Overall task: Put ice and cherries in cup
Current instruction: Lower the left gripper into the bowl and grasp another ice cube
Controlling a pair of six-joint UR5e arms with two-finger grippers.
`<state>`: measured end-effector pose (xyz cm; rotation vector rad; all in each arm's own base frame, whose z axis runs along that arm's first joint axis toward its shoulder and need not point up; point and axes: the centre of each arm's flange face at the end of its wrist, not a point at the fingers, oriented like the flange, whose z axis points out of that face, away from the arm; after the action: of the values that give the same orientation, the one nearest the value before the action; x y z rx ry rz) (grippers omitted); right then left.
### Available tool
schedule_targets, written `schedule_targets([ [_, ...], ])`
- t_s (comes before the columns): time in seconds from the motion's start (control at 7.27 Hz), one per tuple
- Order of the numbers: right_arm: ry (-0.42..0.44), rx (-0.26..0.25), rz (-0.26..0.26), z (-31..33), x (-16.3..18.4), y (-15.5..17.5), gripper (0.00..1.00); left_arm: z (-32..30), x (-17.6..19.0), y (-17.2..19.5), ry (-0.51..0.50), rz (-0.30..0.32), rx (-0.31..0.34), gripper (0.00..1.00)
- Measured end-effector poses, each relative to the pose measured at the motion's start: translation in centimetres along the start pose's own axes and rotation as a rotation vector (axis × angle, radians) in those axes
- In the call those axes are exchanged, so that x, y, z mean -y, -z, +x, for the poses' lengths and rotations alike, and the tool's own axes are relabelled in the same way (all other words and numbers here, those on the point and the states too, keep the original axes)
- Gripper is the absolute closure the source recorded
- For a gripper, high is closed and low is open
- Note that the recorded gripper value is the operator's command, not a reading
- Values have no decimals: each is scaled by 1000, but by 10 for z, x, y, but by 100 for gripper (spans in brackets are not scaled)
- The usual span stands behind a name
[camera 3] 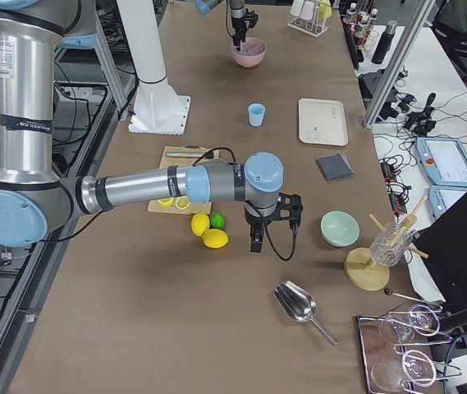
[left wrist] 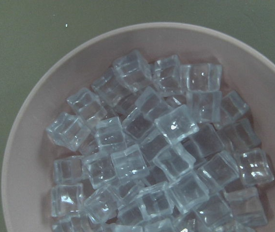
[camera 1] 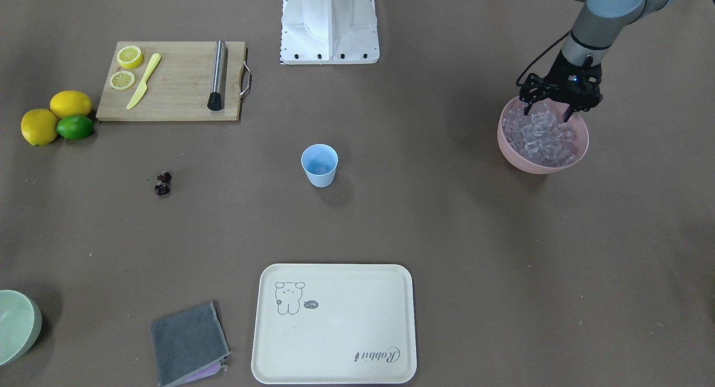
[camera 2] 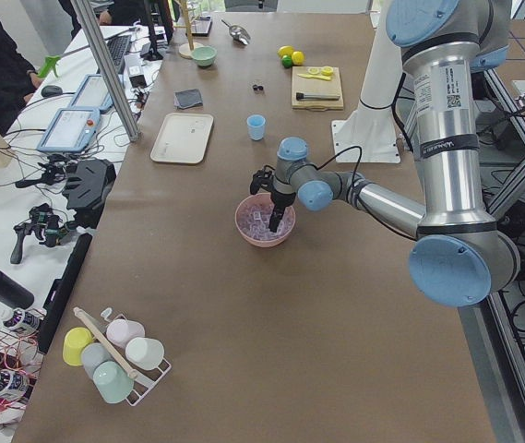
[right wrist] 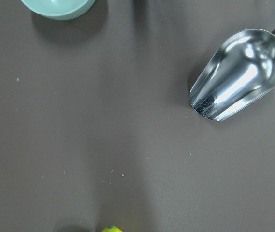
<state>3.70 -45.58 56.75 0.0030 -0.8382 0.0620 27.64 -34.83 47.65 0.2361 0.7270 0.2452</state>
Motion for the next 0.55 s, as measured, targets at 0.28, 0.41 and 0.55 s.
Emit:
schedule_targets([
  [0.28,1,-1,1,0,0,0,0,-1,-1,-1,-3,-2,2,22],
  [0.41,3,-1,2,-1,0,1,0,-2,-1,-1,-4,-3,3,26],
  [0.55,4,-1,3,-1,0,1,0,-2,-1,-2,-4,-1,1,26],
])
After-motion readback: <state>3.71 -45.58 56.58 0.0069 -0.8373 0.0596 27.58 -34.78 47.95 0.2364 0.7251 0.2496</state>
